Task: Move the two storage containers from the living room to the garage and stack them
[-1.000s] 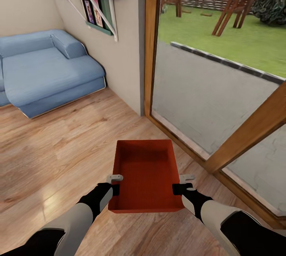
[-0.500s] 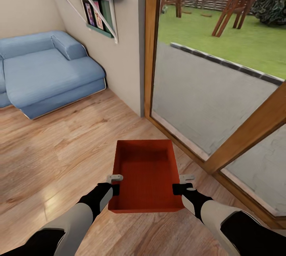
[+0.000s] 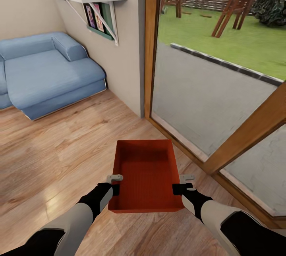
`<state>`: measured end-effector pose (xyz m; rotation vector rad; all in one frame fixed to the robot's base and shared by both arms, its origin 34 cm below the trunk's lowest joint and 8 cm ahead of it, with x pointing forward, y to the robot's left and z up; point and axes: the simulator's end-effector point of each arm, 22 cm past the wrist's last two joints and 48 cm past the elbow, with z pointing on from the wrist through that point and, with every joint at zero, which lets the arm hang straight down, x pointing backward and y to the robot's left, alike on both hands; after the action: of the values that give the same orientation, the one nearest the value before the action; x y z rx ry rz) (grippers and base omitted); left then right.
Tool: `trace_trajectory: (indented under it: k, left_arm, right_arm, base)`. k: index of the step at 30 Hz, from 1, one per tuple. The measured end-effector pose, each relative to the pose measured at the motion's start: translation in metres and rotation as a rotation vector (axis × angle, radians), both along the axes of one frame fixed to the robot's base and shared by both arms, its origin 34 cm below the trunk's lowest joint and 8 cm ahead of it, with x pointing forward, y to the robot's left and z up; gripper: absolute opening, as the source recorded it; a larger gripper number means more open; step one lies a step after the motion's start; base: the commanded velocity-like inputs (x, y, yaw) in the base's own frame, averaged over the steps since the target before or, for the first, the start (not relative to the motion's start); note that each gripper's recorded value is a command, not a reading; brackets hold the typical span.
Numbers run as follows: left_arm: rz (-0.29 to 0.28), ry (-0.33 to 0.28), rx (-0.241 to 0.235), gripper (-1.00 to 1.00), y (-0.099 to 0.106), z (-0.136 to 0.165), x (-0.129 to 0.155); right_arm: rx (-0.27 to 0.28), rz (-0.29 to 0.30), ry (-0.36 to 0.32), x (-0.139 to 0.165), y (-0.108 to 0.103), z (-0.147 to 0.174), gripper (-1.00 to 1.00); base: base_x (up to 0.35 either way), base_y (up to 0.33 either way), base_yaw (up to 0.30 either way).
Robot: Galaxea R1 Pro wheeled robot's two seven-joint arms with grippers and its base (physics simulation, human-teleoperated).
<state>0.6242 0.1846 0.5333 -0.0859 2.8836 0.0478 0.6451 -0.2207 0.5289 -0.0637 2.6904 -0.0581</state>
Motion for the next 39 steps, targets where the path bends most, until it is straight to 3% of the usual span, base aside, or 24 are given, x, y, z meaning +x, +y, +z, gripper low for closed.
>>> trace_trajectory:
  k: [39]
  left_arm:
    - [0.000, 0.001, -0.001, -1.00, 0.000, 0.050, -0.006]
  right_arm:
    - [0.000, 0.001, 0.001, -0.006, 0.000, 0.050, -1.00]
  base:
    - [0.000, 0.000, 0.000]
